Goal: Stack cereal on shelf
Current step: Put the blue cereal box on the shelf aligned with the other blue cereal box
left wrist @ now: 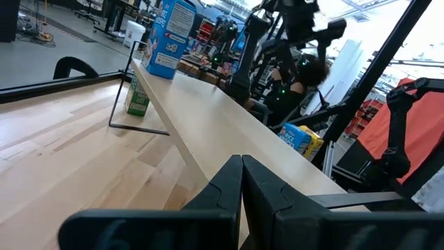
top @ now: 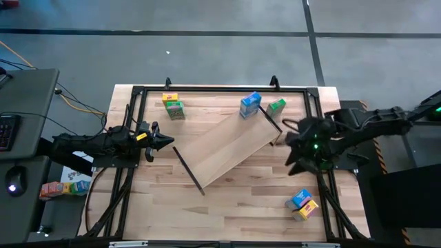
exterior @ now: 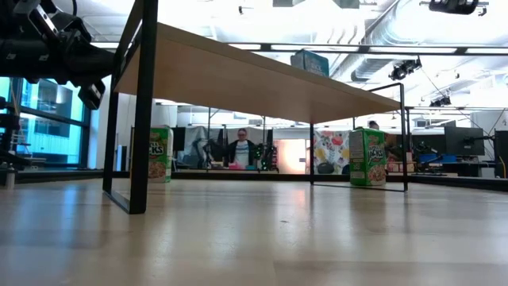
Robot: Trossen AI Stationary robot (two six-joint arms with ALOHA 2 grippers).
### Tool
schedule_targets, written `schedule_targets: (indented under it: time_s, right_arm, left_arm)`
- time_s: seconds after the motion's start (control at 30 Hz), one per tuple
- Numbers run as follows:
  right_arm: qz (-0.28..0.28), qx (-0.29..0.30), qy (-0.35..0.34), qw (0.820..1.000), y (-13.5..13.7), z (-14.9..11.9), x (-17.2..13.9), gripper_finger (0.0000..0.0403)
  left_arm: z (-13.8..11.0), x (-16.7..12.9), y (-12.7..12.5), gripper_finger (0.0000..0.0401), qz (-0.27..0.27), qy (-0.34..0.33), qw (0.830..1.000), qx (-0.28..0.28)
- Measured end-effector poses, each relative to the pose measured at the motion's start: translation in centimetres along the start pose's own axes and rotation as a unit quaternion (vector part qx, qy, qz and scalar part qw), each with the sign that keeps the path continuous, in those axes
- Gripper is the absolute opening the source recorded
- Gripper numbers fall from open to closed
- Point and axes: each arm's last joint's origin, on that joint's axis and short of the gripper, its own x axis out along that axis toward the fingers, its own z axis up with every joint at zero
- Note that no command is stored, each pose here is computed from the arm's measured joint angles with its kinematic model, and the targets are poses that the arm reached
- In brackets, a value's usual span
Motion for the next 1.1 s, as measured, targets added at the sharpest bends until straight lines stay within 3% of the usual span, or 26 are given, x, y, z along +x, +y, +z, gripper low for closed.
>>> schedule_targets:
  time_s: [0.2, 0.5, 1.0, 1.1]
  right_arm:
    - [-0.034, -0.106, 0.107, 0.988, 1.5, -1.4, 2.1, 0.0257]
    - [-0.093, -0.274, 0.184, 0.939, 3.5, -3.7, 6.3, 0.0257]
    - [-0.160, -0.243, 0.277, 0.916, 4.2, -5.5, 13.8, 0.0257]
    - [-0.171, -0.265, 0.297, 0.901, 4.1, -5.9, 14.6, 0.0257]
  left_arm:
    - [0.0, 0.0, 0.0, 0.0003, 0.000, 0.000, 1.000, 0.000]
    - [0.0, 0.0, 0.0, 0.0003, 0.000, 0.000, 1.000, 0.000]
    - [0.0, 0.0, 0.0, 0.0003, 0.000, 0.000, 1.000, 0.000]
    - [0.0, 0.0, 0.0, 0.0003, 0.000, 0.000, 1.000, 0.000]
